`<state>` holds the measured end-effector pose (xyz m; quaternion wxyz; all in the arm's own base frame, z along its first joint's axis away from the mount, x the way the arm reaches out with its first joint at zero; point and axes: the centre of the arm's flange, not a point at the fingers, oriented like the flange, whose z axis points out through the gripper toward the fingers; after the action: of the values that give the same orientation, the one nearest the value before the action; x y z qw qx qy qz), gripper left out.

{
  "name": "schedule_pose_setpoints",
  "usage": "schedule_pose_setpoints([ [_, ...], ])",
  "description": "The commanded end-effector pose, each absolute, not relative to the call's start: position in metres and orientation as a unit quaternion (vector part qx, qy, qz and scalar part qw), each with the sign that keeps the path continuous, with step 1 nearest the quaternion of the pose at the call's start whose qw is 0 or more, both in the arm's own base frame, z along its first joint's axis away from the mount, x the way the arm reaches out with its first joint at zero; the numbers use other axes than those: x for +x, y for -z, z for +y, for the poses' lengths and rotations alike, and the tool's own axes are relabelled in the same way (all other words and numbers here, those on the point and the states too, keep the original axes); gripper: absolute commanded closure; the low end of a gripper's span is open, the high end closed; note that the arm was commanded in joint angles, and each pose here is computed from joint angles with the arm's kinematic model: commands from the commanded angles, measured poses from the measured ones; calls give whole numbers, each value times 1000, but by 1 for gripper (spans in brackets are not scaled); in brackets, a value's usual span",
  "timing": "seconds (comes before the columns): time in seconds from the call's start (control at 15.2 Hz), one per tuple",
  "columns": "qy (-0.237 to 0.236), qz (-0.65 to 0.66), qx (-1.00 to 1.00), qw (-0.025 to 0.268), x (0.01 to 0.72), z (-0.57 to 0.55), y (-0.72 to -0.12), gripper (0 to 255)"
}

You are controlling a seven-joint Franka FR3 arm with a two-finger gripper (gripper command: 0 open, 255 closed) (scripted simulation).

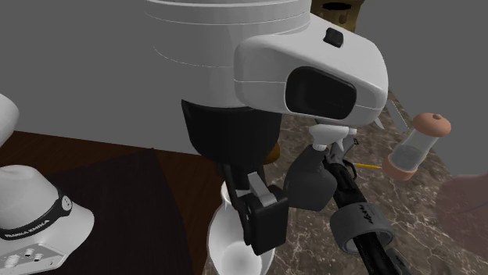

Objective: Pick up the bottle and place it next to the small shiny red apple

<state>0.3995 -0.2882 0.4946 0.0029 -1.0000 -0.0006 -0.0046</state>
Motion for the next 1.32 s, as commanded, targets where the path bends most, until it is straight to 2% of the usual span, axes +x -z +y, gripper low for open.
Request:
schedule_pose_setpoints([
  [0.0, 5, -1, -1000, 3, 399, -288, -494, 0],
  [0.2, 5, -1, -1000, 3, 399, -288, -494, 0],
  [0.26, 5, -1, -1000, 3, 399, -288, -494, 255],
  [0.86, 5, -1, -1000, 3, 399, -288, -494, 255],
  [1.25, 5, -1, -1000, 3, 399, -288, -526, 255],
])
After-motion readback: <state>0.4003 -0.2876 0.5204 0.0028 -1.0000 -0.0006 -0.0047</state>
